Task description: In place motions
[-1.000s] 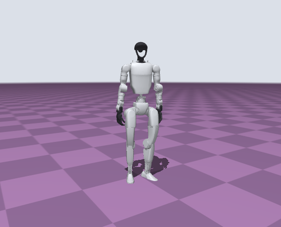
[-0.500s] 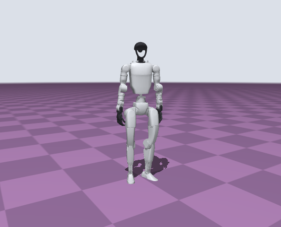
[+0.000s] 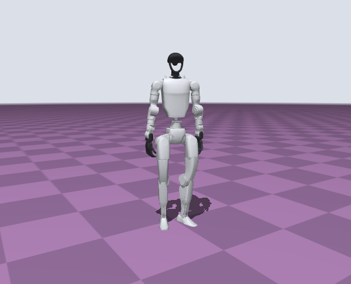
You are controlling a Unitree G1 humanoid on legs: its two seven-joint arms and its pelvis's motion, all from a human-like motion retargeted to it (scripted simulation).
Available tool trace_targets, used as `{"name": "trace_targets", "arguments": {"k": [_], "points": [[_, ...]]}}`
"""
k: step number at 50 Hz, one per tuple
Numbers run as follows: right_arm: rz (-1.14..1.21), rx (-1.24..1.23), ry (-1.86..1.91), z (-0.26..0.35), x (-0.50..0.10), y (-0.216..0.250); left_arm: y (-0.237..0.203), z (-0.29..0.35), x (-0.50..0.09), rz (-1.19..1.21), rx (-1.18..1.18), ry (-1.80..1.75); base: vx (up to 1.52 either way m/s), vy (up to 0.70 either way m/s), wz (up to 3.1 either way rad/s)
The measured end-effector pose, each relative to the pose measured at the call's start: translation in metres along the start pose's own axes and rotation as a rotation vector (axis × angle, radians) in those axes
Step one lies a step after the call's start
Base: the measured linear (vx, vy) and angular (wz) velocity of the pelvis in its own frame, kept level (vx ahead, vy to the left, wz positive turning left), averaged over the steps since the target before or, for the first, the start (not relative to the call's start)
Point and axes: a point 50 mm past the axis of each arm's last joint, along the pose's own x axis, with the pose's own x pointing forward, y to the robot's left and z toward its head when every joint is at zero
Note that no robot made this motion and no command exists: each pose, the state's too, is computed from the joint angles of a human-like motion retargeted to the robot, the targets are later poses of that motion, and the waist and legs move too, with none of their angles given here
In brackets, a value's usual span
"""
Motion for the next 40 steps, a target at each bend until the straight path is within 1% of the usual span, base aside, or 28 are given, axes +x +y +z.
{"name": "trace_targets", "arguments": {"k": [30,40], "points": [[0.005,0.009,-0.008,0.001,0.0,0.0,0.0,0.0,0.0,-0.002,0.003,0.0,0.0,0.0,0.0],[-0.005,-0.018,-0.095,0.023,-0.003,-0.006,0.002,0.008,0.0,0.003,0.027,-0.035,0.0,0.0,0.03]]}}
